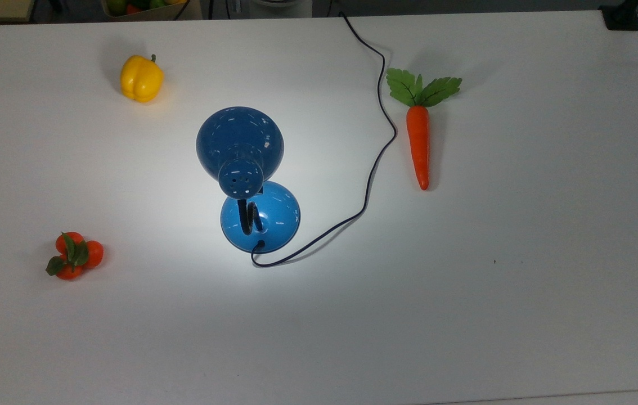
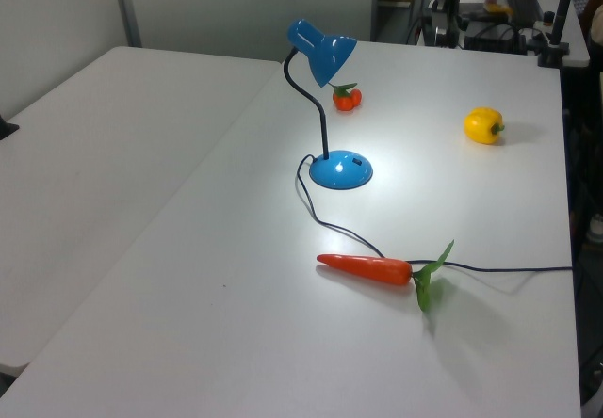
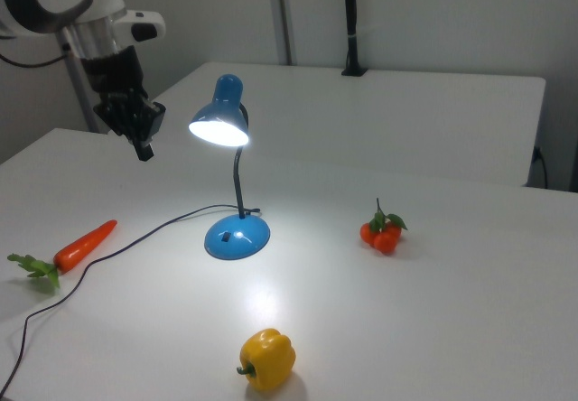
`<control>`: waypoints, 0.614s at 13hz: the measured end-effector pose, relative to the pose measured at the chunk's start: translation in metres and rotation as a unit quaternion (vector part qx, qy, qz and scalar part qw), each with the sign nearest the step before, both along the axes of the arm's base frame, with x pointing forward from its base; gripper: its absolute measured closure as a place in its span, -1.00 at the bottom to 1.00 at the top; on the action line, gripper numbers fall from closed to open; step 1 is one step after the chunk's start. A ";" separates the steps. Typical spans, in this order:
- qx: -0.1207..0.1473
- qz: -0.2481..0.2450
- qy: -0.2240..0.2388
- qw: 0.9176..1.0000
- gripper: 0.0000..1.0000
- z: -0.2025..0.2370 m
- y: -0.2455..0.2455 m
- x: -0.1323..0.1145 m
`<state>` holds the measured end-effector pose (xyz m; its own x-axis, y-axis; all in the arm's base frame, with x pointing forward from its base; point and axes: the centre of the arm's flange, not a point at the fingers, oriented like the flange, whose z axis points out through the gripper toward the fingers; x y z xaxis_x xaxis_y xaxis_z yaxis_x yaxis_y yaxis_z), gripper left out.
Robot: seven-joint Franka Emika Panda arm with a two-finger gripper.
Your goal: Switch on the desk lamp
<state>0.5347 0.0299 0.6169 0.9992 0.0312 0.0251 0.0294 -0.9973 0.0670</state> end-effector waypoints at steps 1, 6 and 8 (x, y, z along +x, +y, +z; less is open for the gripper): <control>0.000 -0.002 0.001 1.000 0.94 0.010 -0.002 -0.002; -0.001 0.025 0.013 1.000 -0.27 0.010 -0.015 -0.001; -0.001 0.032 0.015 0.999 -0.79 0.007 -0.020 0.003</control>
<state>0.5374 0.0096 0.6239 0.9955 0.0946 -0.0059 0.0948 -0.9933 0.0664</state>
